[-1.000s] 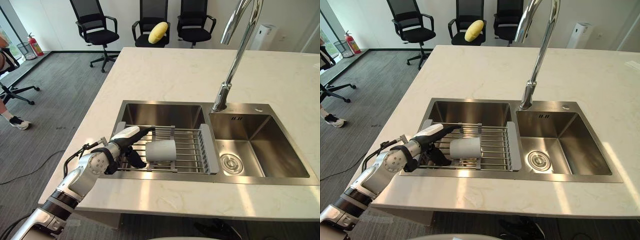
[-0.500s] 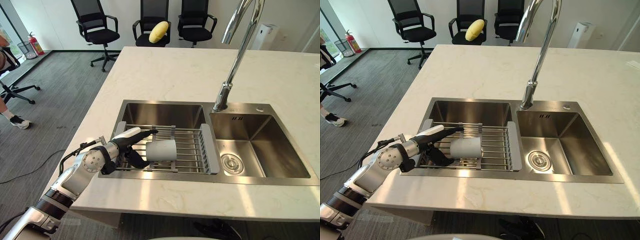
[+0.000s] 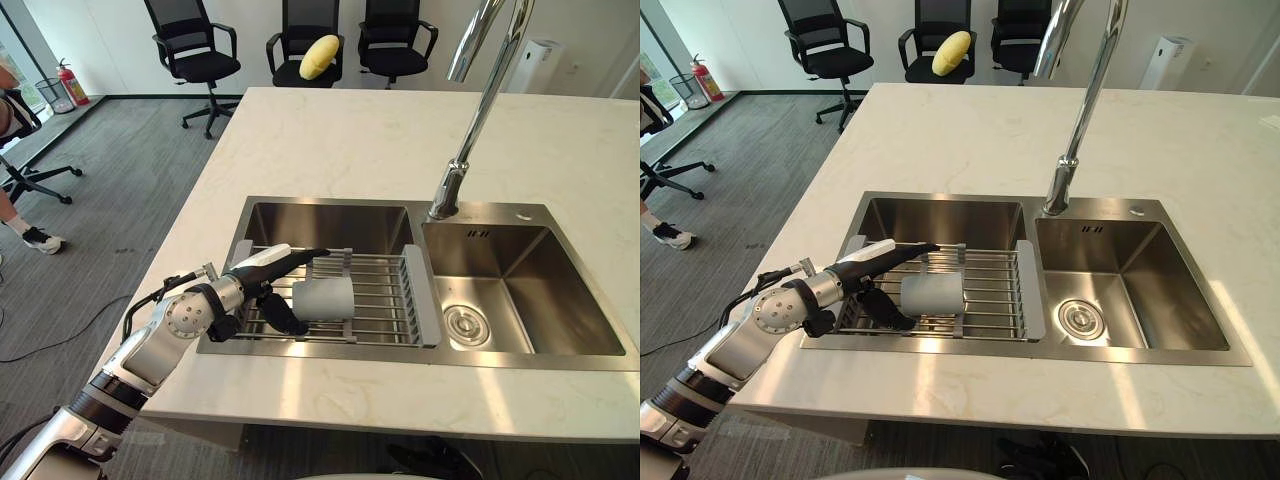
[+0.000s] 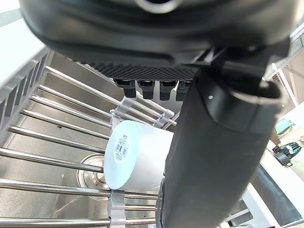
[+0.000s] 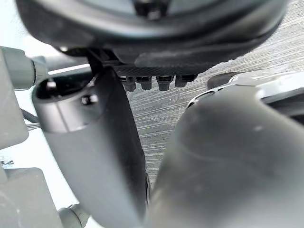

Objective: Walk over to the sink, pick up the cup, carry it to the dishwasher, place the cup inside the dishwasher, then close the dishwasher door

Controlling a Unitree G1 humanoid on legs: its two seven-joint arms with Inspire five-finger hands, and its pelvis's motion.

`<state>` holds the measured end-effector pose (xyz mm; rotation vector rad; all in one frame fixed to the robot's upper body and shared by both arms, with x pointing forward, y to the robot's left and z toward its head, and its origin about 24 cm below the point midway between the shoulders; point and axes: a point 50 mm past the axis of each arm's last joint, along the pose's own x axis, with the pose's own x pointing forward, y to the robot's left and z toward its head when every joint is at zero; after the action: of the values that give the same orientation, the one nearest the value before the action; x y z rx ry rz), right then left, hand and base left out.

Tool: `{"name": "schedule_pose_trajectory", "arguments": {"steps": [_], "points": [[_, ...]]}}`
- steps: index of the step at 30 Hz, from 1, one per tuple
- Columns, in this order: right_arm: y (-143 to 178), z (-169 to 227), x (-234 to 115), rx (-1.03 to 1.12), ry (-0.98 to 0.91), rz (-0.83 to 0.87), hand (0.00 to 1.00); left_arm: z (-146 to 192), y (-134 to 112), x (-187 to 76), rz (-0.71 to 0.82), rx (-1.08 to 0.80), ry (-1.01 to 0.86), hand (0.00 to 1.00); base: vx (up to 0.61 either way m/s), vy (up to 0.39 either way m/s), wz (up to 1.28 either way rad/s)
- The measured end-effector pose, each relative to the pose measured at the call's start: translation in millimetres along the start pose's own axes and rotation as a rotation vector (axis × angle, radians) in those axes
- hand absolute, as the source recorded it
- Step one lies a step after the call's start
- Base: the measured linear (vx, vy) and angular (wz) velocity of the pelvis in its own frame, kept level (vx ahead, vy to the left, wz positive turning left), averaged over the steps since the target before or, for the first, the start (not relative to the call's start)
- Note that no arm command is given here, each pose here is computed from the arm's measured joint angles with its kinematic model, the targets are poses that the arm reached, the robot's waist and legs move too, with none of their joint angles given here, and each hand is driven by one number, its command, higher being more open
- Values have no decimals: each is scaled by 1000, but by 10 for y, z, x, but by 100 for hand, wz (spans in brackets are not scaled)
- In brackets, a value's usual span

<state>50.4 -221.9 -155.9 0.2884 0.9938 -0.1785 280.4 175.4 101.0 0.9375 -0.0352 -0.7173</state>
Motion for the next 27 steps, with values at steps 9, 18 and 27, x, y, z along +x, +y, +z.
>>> {"name": "schedule_pose_trajectory", "arguments": {"steps": [9,18,27], "points": [[-5,-6,-4,3,1,-2,100,-20,61,11,52,9,-13,100,0,0,0],[-13,-26,-15,6,5,-5,100,-11,78,10,63,-9,-47,100,0,0,0],[-19,-21,-16,9,2,-7,100,-1,76,9,61,-1,-64,100,0,0,0]]}}
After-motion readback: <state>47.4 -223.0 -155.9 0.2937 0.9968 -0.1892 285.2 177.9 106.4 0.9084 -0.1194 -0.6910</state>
